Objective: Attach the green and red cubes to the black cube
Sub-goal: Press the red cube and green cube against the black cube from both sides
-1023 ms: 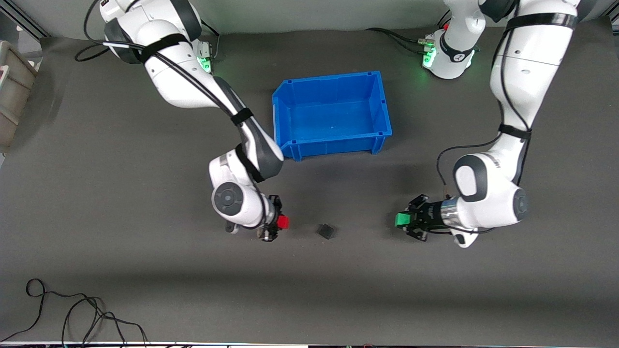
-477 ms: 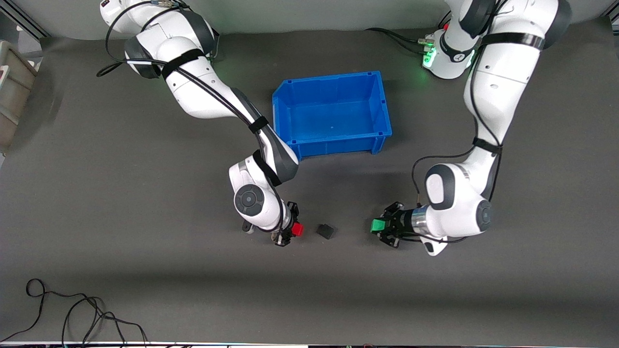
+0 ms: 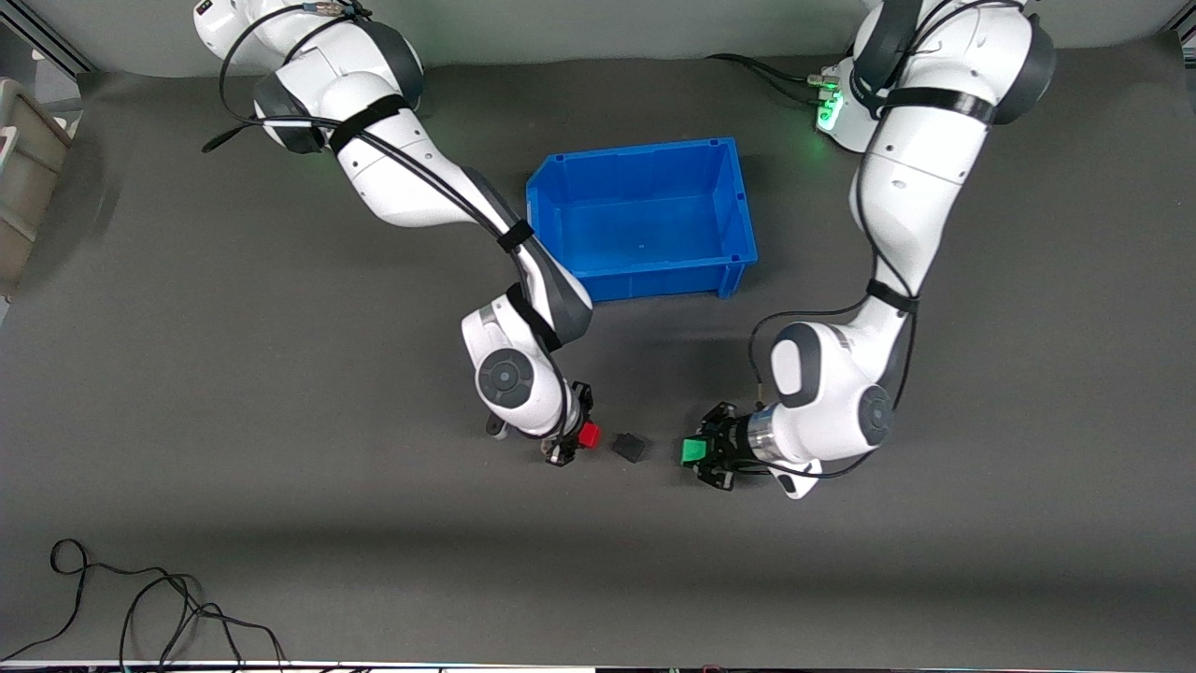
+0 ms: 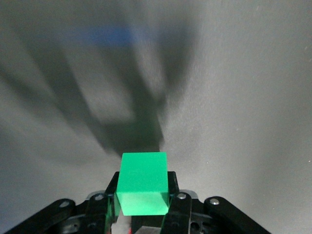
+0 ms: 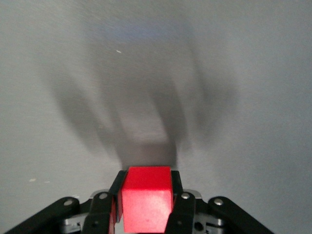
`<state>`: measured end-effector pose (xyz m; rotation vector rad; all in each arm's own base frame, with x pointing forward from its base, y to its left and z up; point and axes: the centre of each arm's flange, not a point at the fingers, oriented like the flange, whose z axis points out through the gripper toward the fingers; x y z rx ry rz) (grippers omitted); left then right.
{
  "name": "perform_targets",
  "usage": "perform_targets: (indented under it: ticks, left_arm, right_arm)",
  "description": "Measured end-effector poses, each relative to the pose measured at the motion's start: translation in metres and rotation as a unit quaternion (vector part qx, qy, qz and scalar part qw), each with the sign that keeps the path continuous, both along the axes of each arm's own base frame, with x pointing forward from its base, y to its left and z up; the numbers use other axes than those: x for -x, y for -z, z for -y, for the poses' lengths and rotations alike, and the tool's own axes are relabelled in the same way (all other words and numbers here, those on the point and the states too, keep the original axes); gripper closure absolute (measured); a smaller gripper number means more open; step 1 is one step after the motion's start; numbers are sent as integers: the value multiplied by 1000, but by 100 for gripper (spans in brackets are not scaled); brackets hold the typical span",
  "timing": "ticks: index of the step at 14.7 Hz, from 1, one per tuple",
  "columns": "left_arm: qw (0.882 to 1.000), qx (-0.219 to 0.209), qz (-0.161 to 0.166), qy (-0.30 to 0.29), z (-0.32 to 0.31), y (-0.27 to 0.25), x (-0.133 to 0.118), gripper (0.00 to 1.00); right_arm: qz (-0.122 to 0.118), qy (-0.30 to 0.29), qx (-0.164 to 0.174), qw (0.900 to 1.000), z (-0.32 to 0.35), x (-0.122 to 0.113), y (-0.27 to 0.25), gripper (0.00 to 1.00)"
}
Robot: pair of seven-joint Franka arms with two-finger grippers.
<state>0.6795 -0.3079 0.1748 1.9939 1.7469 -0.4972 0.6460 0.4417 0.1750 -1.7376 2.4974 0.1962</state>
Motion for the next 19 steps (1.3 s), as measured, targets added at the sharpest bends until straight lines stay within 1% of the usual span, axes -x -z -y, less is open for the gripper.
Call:
perform_targets:
  ticks: [2,6,14,19]
  left_arm:
    - [1000,0,-1,-6,13,2,3,60]
    - [1000,6,1,-18,21,-9,-1,60]
    - [1000,11,9,-20,26,-4,-10,60]
    - [1000,9,6,-12,37,3,-3,60]
  right_arm:
    - [6,-2,-2,1000,-4,0,-2,61]
    - [20,-6,-9,1000,-14,1,1,61]
    - [25,-5,-11,1000,-15,0,2,61]
    - [30,0,-14,999,-15,-1,2,61]
